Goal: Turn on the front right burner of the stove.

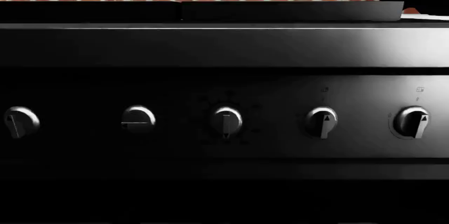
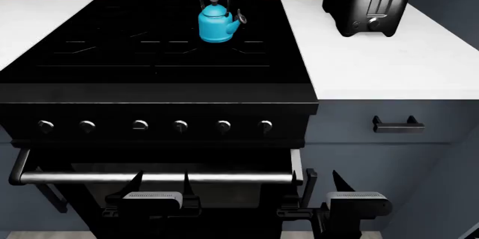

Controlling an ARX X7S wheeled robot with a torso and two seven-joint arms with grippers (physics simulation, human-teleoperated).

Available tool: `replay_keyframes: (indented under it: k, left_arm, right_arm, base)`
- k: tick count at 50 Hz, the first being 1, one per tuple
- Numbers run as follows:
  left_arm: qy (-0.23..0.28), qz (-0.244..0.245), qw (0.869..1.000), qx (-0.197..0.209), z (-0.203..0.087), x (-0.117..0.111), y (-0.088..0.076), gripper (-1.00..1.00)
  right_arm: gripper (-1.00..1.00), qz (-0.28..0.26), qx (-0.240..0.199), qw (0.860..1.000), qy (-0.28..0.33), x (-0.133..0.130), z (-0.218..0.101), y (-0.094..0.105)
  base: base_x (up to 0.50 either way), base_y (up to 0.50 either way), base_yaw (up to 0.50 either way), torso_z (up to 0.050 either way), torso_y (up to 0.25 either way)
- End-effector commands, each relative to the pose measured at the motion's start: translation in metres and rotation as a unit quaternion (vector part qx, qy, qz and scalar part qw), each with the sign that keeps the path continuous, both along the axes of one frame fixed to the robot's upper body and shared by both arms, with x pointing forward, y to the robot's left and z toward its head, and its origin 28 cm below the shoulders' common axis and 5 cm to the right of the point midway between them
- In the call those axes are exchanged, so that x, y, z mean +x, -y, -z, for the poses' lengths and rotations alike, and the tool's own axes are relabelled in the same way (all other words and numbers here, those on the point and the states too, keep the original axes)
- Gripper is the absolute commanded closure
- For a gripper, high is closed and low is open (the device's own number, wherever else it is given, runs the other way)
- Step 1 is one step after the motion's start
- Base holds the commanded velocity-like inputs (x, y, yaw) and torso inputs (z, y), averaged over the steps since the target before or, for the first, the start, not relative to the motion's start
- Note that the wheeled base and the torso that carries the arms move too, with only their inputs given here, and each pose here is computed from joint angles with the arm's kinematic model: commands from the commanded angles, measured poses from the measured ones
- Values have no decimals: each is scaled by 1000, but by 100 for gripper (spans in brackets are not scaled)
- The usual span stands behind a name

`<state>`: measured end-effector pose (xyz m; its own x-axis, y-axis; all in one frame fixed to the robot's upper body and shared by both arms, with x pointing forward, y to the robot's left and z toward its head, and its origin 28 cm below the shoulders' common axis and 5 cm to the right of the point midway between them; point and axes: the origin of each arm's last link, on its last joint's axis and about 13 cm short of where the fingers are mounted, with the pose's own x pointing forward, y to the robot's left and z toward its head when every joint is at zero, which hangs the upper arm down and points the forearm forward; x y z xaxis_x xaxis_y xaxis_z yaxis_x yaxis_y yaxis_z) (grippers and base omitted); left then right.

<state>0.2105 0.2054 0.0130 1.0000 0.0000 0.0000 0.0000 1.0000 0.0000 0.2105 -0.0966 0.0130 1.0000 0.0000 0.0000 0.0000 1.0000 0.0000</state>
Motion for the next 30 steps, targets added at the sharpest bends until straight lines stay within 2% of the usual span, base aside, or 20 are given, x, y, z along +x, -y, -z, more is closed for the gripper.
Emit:
replay_keyframes:
  k: [1, 12, 30]
  left_arm:
    - [-6, -1, 1000, -7, 1, 1, -1, -100]
    - [-21, 13, 1000, -9, 2, 1, -1, -100]
    - [-31, 11, 999, -14, 2, 1, -2, -100]
  right_arm:
    - [-100, -3, 6, 1000, 2, 0, -2, -2]
    - [-100, -11, 3, 1000, 8, -1, -6, -5]
    - [-100, -12, 2, 1000, 9, -1, -6, -2]
  base:
    - [0, 0, 0, 0, 0]
    - [0, 0, 0, 0, 0]
    - [0, 0, 0, -48, 0]
